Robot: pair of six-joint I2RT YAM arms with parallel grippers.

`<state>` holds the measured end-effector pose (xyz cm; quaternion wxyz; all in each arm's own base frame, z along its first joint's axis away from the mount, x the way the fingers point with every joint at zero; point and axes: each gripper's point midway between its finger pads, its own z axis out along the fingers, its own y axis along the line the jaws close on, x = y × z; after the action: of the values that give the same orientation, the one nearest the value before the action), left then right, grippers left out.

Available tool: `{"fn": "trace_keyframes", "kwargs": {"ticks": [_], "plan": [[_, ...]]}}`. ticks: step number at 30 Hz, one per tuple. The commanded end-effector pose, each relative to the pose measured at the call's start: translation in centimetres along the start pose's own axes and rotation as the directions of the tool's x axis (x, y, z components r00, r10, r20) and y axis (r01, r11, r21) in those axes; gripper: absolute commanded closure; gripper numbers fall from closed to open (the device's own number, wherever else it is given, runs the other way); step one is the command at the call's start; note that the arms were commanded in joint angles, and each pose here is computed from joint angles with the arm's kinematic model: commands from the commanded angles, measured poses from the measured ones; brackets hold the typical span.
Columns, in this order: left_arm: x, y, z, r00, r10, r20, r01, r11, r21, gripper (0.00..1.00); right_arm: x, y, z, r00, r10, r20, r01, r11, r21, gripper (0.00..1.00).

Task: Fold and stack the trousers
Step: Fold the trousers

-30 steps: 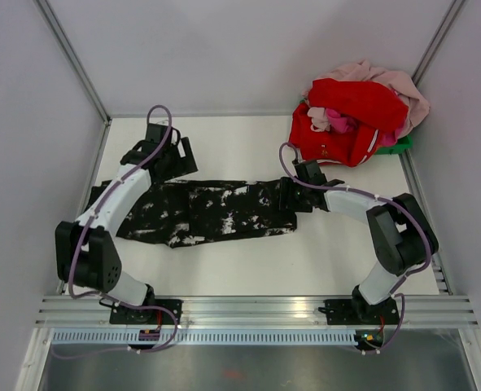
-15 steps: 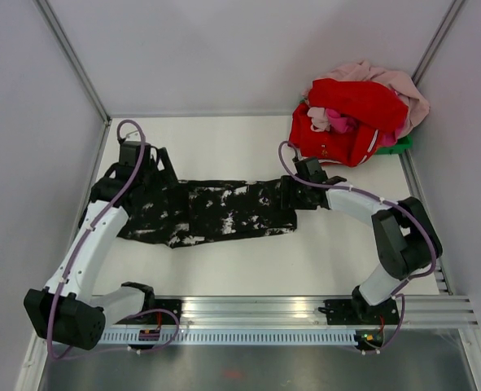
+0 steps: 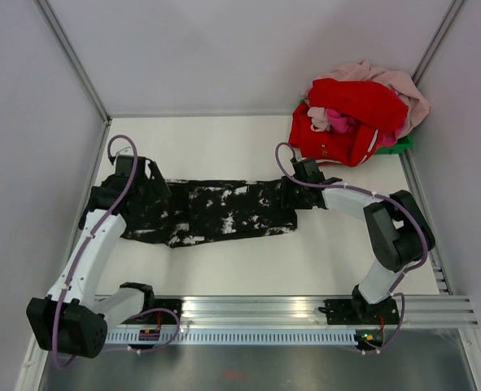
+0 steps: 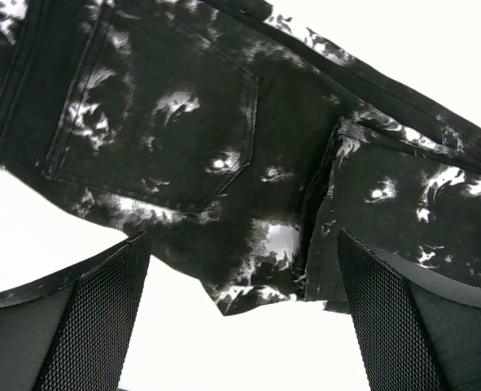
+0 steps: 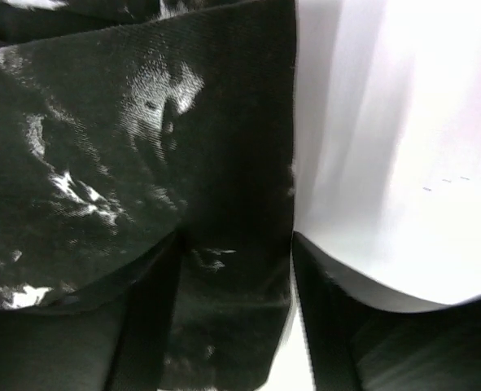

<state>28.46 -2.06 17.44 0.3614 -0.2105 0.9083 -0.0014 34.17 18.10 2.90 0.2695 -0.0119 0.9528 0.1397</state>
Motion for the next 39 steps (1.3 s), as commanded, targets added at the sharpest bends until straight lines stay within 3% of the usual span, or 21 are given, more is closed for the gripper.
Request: {"fn": "trace_keyframes", "kwargs": {"ticks": [1, 6, 9, 10, 11, 19, 26, 31, 36, 39], "plan": [[0.0, 0.9, -0.9, 0.996, -0.082, 0.023, 0.082, 0.997, 0.000, 0.00, -0.2, 0.5, 1.3, 1.000, -0.001, 0.009, 0.001, 0.999, -0.040, 0.40], [1.4, 3.0, -0.5, 0.989, -0.145, -0.013, 0.143, 0.987, -0.067, 0.00, 0.1, 0.4, 1.8, 1.000, 0.008, 0.004, -0.008, 0.999, -0.043, 0.52], [1.8, 4.0, -0.6, 0.986, -0.163, -0.019, 0.161, 0.984, -0.079, 0.00, 0.4, -0.4, 1.9, 1.000, 0.013, -0.007, -0.013, 1.000, -0.004, 0.70], [1.7, 4.3, -0.6, 0.985, -0.171, -0.016, 0.169, 0.982, -0.087, 0.00, 0.5, -0.9, 1.9, 1.000, 0.015, -0.012, -0.015, 1.000, 0.015, 0.88], [1.8, 4.5, -0.8, 0.985, -0.172, -0.014, 0.170, 0.982, -0.086, 0.00, 0.5, -1.2, 1.8, 1.000, 0.020, -0.011, -0.020, 0.999, 0.028, 0.99], [0.9, 5.7, -1.6, 0.982, -0.185, 0.025, 0.187, 0.975, -0.119, 0.00, 1.0, -7.2, -2.5, 0.994, 0.108, 0.024, -0.111, 0.977, 0.182, 1.00], [0.6, 7.1, -1.4, 0.971, -0.235, 0.046, 0.239, 0.957, -0.165, 0.00, -0.1, -10.1, -9.8, 0.993, 0.053, 0.105, -0.079, 0.961, 0.265, 1.00], [-0.2, 8.1, -1.5, 0.964, -0.250, 0.086, 0.263, 0.945, -0.195, 0.00, -0.7, -12.5, -14.7, 0.993, 0.065, 0.098, -0.102, 0.895, 0.433, 1.00], [-0.3, 9.3, -0.3, 0.962, -0.259, 0.084, 0.272, 0.931, -0.244, 0.00, -4.5, -10.9, -18.6, 0.980, 0.029, 0.199, -0.105, 0.917, 0.384, 1.00], [-0.4, 9.2, 1.2, 0.959, -0.276, 0.065, 0.283, 0.933, -0.222, 0.00, -7.6, -7.6, -19.7, 0.970, 0.028, 0.243, -0.089, 0.966, 0.241, 1.00]]}}
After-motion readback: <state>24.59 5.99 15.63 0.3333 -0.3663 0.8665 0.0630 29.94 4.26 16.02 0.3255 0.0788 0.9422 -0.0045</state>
